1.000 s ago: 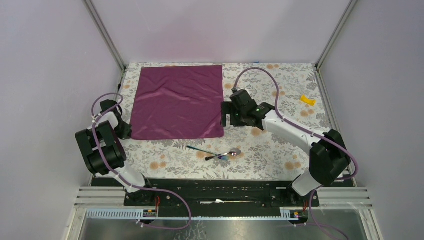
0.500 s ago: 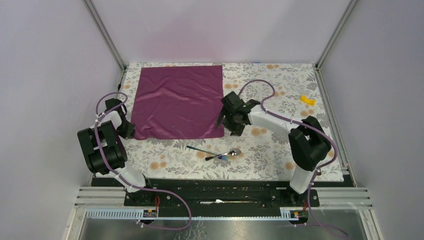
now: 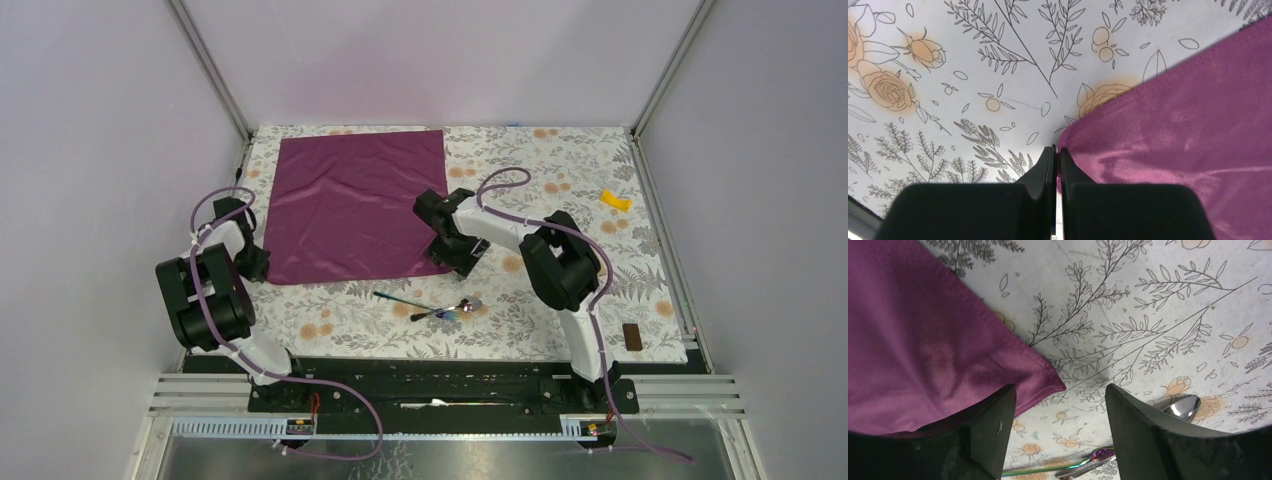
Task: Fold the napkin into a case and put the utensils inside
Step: Pick up the flattened napkin from the center of the board.
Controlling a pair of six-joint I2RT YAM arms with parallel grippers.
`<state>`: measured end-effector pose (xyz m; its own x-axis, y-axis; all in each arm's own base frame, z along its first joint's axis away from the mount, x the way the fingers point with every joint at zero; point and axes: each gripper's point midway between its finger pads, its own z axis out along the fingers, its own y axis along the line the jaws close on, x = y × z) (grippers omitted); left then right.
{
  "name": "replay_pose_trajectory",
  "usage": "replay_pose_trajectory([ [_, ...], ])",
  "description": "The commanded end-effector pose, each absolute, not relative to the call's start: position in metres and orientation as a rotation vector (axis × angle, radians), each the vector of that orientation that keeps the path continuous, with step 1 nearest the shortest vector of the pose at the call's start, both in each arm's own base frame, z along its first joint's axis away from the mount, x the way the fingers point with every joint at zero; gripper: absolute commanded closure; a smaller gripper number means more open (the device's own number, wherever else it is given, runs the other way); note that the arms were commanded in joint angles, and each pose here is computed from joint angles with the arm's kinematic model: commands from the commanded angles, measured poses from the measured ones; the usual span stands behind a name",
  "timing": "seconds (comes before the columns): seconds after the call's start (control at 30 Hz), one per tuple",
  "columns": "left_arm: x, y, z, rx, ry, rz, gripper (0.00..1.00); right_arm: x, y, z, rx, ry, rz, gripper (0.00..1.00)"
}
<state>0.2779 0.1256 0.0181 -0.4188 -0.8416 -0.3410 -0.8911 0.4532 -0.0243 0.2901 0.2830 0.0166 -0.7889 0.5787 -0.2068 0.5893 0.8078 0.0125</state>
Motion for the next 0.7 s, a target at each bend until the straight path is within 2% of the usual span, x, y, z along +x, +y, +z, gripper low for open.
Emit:
replay_pose_trajectory([
  [0.0, 0.285, 0.135, 0.046, -1.468, 2.309, 0.291, 1.00, 0.294, 0.272, 0.022, 0.958, 2.728, -0.225, 0.29],
  [0.2, 0.284, 0.135, 0.044, -1.474, 2.317, 0.291, 1.00, 0.297, 0.272, 0.015, 0.969, 2.719, -0.271, 0.30],
  [0.37, 0.281, 0.137, 0.046, -1.479, 2.308, 0.317, 1.00, 0.302, 0.280, 0.005, 0.972, 2.730, -0.270, 0.36],
  [0.53, 0.279, 0.139, 0.046, -1.483, 2.305, 0.337, 1.00, 0.299, 0.285, -0.010, 1.011, 2.752, -0.258, 0.48],
  [0.67, 0.279, 0.140, 0.046, -1.484, 2.305, 0.348, 1.00, 0.292, 0.282, -0.024, 1.043, 2.755, -0.259, 0.62],
])
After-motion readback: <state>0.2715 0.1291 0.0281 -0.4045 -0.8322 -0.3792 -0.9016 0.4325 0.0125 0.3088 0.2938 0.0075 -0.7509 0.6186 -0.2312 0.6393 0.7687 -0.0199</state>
